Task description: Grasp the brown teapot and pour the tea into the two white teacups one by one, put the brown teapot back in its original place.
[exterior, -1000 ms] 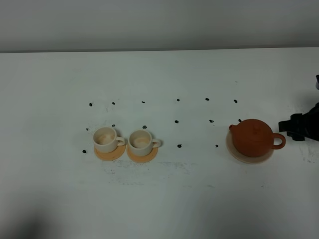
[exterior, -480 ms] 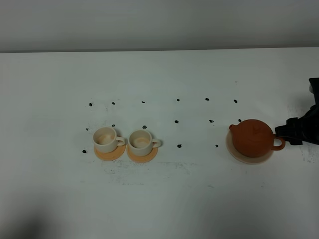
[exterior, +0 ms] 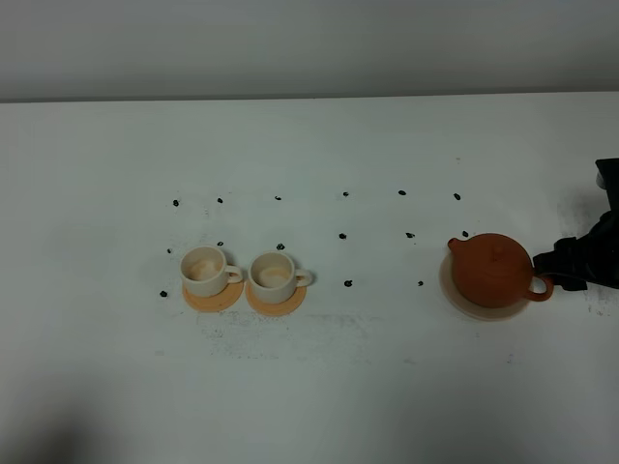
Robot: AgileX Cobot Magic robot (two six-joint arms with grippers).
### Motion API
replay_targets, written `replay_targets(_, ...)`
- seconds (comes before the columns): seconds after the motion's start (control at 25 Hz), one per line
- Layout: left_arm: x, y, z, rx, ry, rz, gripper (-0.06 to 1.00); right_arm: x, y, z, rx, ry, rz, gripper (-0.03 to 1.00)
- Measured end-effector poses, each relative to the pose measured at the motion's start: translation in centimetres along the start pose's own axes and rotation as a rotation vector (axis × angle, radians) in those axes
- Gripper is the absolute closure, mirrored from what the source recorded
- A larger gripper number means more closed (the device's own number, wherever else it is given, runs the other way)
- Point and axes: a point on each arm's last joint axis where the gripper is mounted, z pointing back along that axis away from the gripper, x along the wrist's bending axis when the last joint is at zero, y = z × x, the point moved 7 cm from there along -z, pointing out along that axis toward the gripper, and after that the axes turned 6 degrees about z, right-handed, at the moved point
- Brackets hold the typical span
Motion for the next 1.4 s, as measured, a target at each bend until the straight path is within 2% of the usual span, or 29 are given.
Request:
replay_targets(0.92,0.0,0.0,0.0,0.000,0.000,0.000,0.63,1.4,0.4,0.7,0.095,-0.075,0.036,0.41)
replay_targets(1.4,0.0,0.0,0.0,0.000,0.000,0.000,0.63,2.1,0.5,0.7,0.103,-0.121,0.051,0.41)
